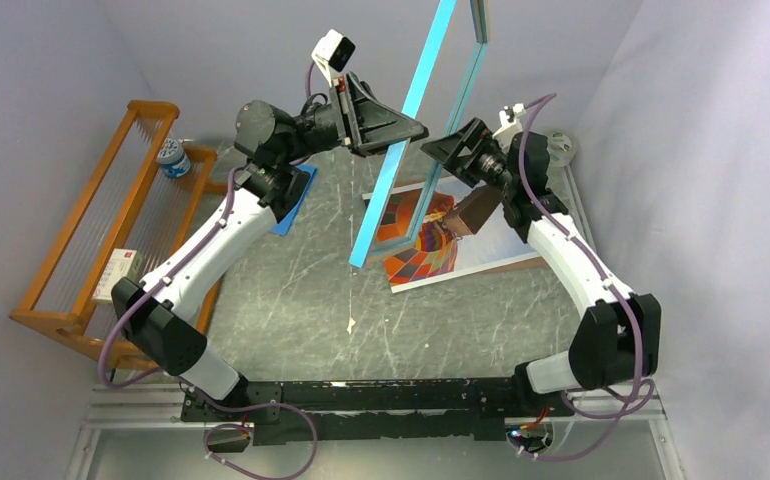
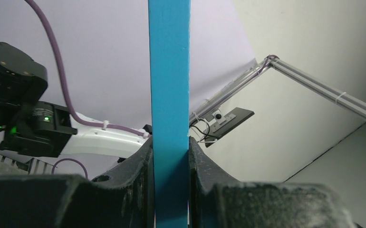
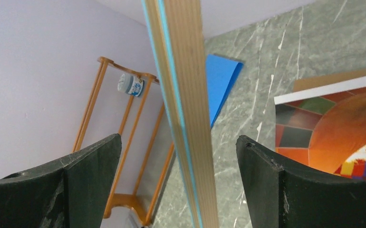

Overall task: Put the photo into the frame
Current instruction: Turn over the photo frame at the center of the board.

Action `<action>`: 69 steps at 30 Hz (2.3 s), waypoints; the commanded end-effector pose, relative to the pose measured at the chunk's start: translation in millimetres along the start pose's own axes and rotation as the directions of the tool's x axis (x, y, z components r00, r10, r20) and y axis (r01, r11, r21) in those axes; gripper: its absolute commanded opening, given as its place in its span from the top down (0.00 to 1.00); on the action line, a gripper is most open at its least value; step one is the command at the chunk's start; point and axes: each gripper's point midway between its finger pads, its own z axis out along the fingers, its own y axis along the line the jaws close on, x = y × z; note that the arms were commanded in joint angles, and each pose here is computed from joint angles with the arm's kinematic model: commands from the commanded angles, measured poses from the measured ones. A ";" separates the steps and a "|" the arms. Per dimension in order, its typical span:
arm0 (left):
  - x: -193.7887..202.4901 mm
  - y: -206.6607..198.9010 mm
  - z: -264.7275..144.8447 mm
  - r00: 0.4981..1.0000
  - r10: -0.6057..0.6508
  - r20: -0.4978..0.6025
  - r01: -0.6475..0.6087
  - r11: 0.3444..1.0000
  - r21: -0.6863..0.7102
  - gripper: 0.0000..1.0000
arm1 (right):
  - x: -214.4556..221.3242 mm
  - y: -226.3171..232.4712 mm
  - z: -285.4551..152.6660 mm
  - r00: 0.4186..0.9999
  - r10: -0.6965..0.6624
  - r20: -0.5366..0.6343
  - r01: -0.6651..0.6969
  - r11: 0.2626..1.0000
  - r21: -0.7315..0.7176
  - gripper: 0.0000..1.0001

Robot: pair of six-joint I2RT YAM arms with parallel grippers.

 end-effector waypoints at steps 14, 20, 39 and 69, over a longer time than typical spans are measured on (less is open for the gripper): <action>-29.1 -45.9 -20.4 0.990 0.049 0.130 -0.068 0.987 0.148 0.97 | -43.6 43.4 -2.6 0.993 -0.090 0.075 0.107 0.957 -0.270 0.55; -30.7 -49.6 -20.8 0.989 0.066 0.129 -0.084 0.987 0.140 0.98 | -36.6 11.2 12.6 0.998 -0.029 0.062 0.040 0.983 -0.181 0.21; -27.9 -53.4 -32.2 0.972 0.147 0.182 -0.165 0.982 0.092 0.97 | -4.8 30.4 27.3 0.999 0.026 -0.047 -0.043 0.921 -0.388 0.70; -16.6 84.5 -163.2 0.892 0.418 -0.174 -0.382 0.488 -0.785 0.38 | 52.0 -23.1 -40.6 0.973 -0.086 -0.214 0.087 0.996 -0.006 0.93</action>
